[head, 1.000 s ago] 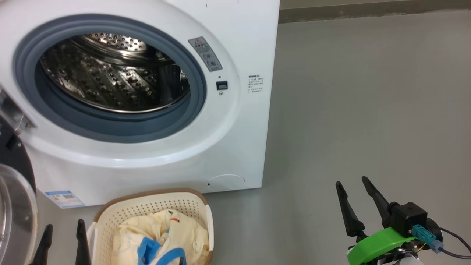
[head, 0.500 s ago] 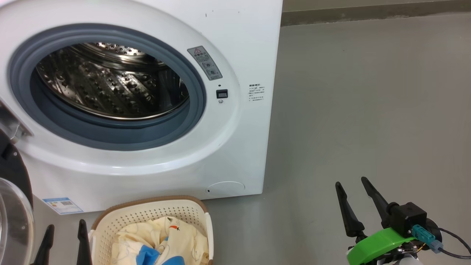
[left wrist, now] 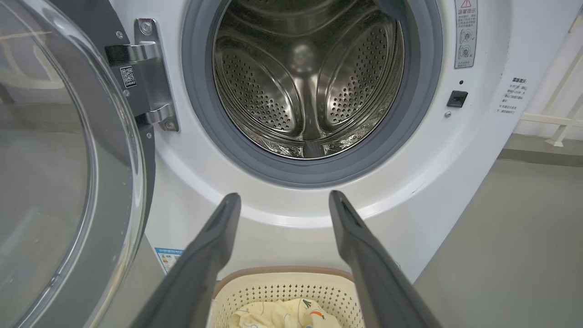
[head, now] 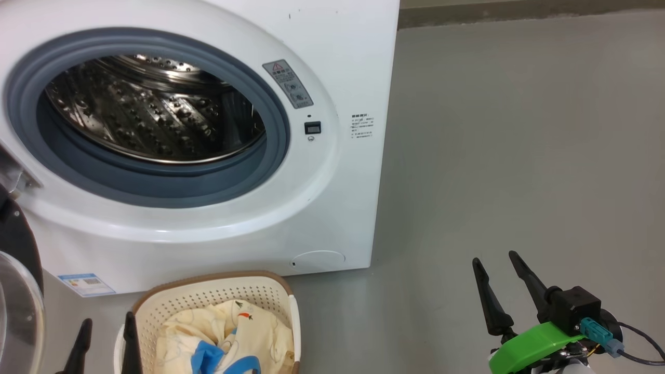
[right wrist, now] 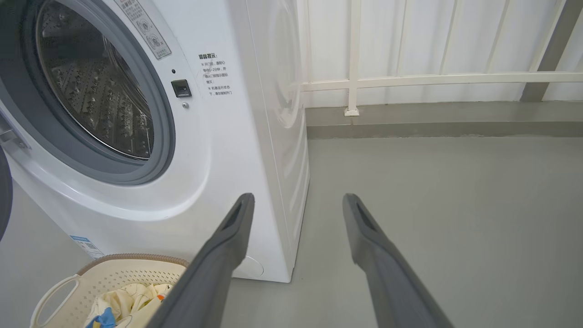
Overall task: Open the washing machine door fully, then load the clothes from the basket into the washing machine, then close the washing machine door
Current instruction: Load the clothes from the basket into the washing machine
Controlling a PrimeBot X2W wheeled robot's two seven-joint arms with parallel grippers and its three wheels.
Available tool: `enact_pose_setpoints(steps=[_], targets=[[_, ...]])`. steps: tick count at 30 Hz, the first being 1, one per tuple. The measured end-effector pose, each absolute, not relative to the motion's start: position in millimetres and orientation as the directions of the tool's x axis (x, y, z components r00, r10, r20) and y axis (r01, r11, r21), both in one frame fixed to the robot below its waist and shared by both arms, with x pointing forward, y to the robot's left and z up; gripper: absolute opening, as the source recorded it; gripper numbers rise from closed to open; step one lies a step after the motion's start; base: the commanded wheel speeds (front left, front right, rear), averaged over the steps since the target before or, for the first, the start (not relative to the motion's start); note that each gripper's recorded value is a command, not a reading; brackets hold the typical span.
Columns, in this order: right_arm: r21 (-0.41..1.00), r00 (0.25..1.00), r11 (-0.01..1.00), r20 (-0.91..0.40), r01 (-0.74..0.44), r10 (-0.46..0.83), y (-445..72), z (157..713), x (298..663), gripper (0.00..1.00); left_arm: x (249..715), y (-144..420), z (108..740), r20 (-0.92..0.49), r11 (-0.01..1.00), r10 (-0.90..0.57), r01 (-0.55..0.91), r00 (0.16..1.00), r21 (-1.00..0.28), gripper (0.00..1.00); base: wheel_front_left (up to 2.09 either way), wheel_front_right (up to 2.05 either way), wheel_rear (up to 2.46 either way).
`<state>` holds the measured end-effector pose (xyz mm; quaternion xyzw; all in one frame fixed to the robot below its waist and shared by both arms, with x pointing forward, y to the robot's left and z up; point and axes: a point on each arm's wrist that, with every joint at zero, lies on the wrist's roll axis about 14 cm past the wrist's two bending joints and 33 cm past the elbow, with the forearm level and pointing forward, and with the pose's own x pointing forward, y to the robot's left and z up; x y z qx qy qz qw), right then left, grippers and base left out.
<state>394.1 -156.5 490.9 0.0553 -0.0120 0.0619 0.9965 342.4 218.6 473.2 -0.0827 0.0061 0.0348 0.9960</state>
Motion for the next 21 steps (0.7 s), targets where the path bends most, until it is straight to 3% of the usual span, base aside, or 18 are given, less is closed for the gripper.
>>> enact_pose_setpoints(steps=[21], targets=[[0.139,0.991,0.984,-0.061,-0.107,0.116,-157,452,424,1.0,378,185,406,-0.216,0.969,-0.068,0.012,0.974,-0.249,1.0,0.0,0.0,0.0]])
